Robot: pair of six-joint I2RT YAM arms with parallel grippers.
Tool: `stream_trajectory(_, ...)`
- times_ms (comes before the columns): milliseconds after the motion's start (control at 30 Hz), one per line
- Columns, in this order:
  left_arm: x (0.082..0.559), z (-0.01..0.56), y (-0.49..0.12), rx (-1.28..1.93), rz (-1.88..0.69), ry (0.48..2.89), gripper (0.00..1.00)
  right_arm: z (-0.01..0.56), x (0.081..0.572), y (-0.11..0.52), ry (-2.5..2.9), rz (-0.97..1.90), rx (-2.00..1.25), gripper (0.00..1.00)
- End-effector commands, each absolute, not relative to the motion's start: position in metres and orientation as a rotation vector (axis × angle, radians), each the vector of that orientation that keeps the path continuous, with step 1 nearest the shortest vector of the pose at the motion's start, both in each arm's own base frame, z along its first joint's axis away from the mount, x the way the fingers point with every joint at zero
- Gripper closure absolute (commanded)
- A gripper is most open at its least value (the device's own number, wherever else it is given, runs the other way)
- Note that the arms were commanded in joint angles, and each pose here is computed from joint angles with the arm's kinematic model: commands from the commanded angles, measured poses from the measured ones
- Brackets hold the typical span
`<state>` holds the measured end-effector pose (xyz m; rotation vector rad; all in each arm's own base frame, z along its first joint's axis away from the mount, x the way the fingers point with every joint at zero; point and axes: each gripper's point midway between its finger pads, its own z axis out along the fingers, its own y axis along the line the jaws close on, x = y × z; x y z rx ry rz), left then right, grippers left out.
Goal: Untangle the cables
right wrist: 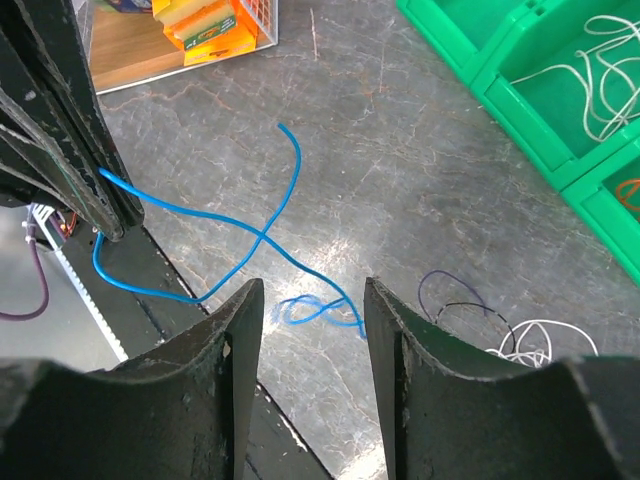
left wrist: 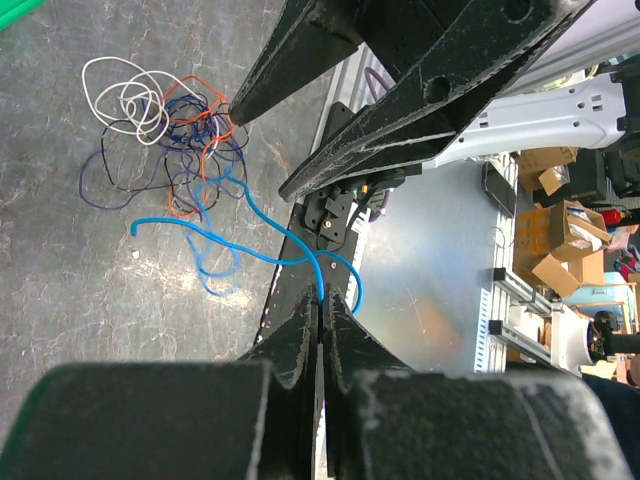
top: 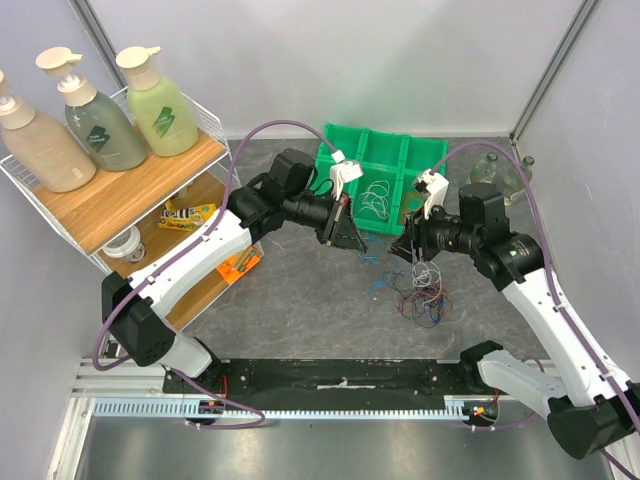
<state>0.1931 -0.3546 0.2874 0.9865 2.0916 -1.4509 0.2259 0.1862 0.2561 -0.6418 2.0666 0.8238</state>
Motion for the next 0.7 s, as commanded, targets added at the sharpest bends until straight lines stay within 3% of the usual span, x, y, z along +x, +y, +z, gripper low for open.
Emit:
stream_trajectory(0, 0.190, 0.305, -0.354, 1.035, -1.468, 2.002, 0.98, 0.258, 0.222, 0.194, 2.035, 0.880, -0.681, 0.49)
stream_trajectory(333, 0.189, 0.309, -0.354, 1.039, -1.472, 2.003, 0.98, 0.251, 0.223, 0.216, 2.010, 1.018, -0.706, 0.52)
stream_trajectory(533, 0.191, 0.309, -0.356, 1.033, -1.476, 2.007, 0.98, 0.245, 0.225, 0.214, 2.015, 0.994, -0.699, 0.59)
stream_trajectory(667, 0.191, 0.308, -0.356, 1.022, -1.476, 2.013, 0.98, 0.243, 0.225, 0.215, 2.017, 1.007, -0.688, 0.77)
